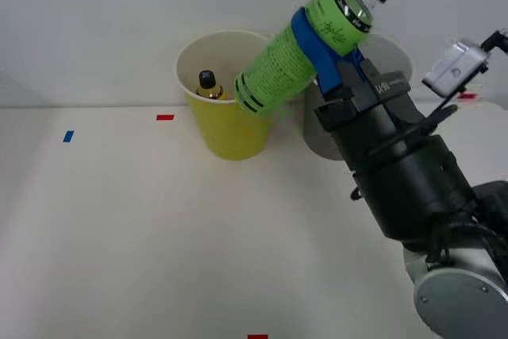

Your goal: Put cans in the gray bin, plastic bottles in the light green bin

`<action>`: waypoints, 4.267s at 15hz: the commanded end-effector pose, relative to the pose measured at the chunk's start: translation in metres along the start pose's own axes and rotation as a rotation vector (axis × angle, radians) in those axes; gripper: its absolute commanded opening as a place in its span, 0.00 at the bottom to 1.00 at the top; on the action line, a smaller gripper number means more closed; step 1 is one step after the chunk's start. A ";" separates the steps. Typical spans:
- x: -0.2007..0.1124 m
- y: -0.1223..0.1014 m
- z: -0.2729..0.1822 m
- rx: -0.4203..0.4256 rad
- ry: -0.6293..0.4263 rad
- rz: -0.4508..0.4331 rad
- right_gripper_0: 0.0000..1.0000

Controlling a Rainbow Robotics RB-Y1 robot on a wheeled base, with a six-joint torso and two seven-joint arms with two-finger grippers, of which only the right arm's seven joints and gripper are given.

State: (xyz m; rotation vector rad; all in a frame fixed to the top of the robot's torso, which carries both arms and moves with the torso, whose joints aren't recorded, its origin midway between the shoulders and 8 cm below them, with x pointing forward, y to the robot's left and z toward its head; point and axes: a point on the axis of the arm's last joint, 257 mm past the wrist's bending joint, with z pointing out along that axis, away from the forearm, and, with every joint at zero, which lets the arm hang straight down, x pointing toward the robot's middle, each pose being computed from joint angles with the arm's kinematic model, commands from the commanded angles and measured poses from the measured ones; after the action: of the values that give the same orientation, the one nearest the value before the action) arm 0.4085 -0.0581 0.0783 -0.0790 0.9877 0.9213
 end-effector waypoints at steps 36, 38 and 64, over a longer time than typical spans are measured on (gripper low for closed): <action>0.092 -0.089 0.142 0.058 0.222 -0.211 1.00; 0.091 -0.088 0.142 0.057 0.219 -0.212 1.00; 0.071 -0.098 -0.055 0.163 0.218 -0.261 1.00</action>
State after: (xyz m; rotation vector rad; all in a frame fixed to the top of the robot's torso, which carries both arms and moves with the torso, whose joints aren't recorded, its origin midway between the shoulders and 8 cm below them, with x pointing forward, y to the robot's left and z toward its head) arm 0.4688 -0.0859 -0.0321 -0.1701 1.2173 0.6314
